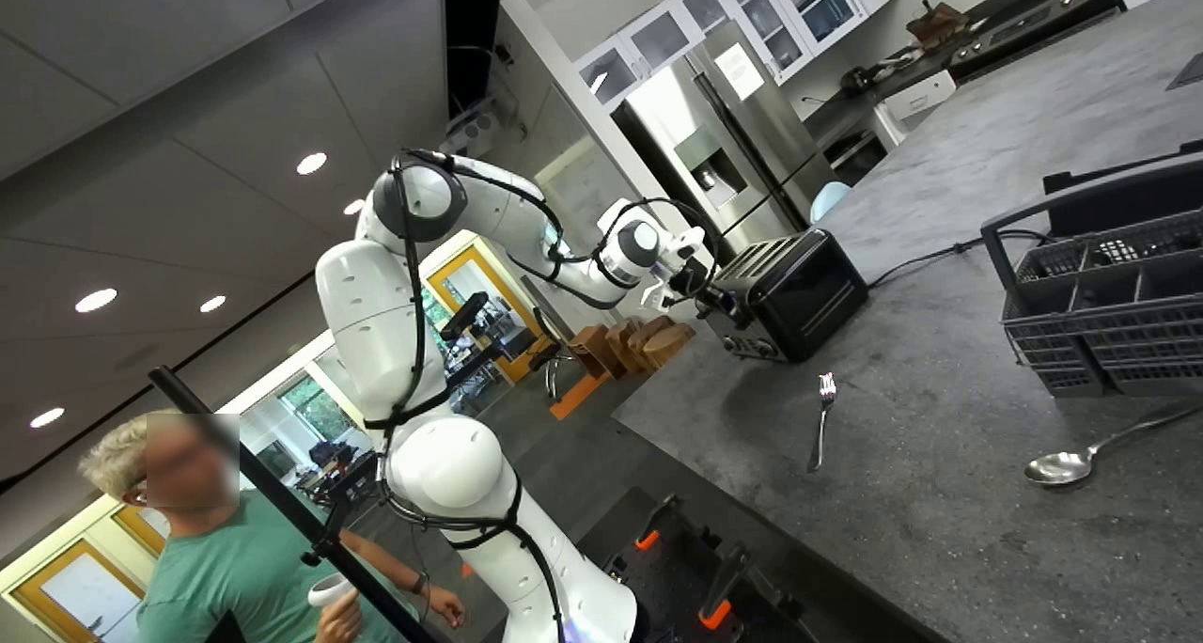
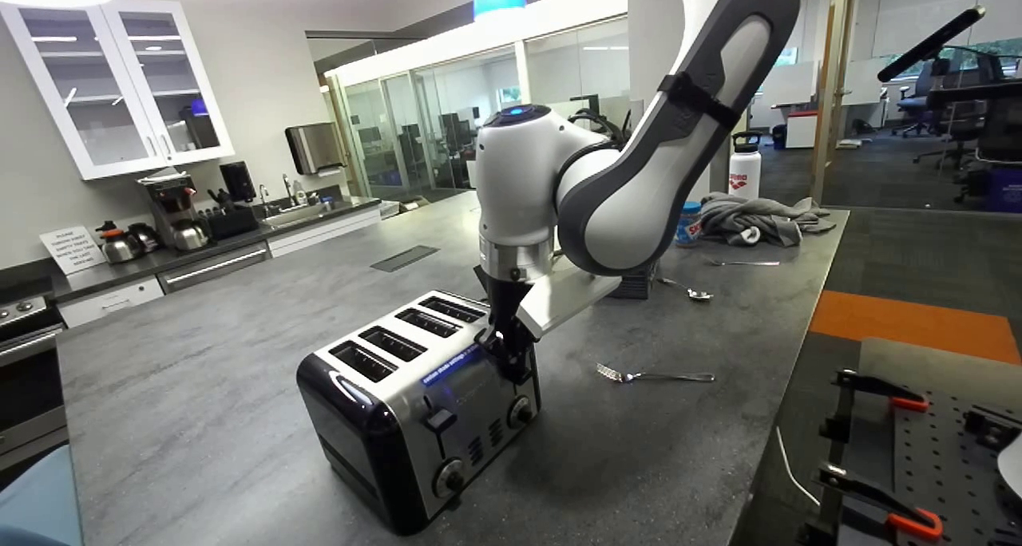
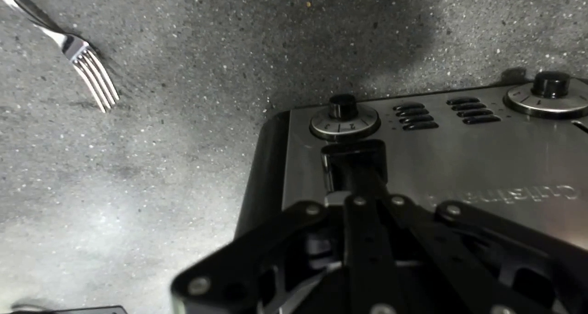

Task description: Turn on the toaster

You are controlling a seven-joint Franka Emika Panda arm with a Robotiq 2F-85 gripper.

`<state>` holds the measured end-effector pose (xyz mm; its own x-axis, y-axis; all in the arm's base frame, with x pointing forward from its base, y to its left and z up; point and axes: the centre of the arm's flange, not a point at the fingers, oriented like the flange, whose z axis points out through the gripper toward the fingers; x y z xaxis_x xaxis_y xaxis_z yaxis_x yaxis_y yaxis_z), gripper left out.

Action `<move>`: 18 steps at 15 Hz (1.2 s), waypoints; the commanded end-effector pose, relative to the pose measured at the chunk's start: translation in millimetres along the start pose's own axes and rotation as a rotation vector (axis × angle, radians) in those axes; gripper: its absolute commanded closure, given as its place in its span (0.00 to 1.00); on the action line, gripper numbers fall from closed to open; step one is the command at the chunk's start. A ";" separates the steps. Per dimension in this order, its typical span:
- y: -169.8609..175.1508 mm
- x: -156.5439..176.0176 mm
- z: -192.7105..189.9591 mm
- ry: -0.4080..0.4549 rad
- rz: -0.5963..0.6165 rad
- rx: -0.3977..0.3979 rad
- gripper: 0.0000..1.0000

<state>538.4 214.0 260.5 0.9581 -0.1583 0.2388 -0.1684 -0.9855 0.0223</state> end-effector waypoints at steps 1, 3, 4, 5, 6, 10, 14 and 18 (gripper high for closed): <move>3.5 4.8 31.9 -0.003 0.012 0.002 1.00; 4.3 4.5 43.9 -0.007 0.009 0.009 1.00; 5.1 4.2 50.2 -0.007 0.008 0.013 1.00; 5.8 3.8 56.1 -0.009 0.009 0.018 1.00; 6.4 3.3 62.0 -0.009 0.010 0.021 1.00; 6.7 3.1 72.4 -0.015 0.021 0.037 1.00; 7.4 4.7 89.9 -0.033 0.027 0.031 1.00; 6.2 5.2 88.0 -0.030 0.039 0.025 1.00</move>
<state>542.9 207.7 219.7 0.9572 -0.1960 0.2129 -0.1982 -0.9801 -0.0114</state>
